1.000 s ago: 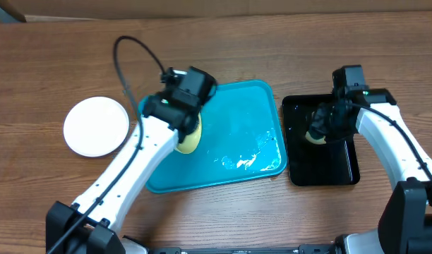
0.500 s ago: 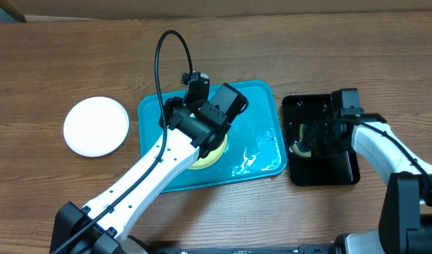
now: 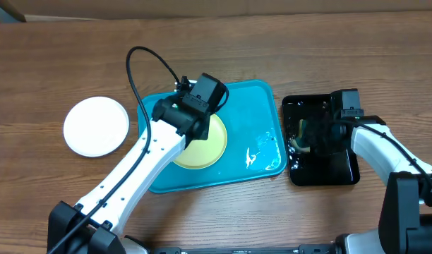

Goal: Clean dirty plates on tray and stack at the side

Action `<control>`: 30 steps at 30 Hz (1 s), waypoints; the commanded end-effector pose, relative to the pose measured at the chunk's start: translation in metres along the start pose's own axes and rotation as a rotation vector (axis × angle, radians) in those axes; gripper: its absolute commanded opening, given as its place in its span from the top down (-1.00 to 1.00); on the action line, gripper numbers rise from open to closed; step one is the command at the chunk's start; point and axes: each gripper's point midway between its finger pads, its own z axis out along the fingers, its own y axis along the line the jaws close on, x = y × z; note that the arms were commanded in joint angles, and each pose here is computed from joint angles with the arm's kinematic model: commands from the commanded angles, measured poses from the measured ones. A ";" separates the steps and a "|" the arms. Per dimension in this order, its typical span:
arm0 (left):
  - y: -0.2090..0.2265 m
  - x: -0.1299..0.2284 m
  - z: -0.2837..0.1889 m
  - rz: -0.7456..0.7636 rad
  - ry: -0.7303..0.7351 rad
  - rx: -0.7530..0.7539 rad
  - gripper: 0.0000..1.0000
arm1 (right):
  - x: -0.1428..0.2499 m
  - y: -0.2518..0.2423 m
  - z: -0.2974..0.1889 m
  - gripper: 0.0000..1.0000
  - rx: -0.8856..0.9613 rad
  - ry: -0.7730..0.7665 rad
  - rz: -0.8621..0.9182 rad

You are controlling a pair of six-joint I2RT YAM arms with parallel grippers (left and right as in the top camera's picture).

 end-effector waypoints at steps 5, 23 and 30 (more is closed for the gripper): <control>-0.010 0.007 -0.001 -0.040 0.053 0.087 0.35 | 0.012 0.020 -0.003 0.82 -0.117 0.069 -0.013; -0.008 0.011 -0.001 -0.035 0.068 0.079 0.35 | -0.011 0.000 -0.003 0.82 0.052 -0.052 -0.125; -0.008 0.011 -0.001 -0.034 0.070 0.079 0.35 | 0.028 -0.034 -0.007 0.74 0.269 0.087 -0.265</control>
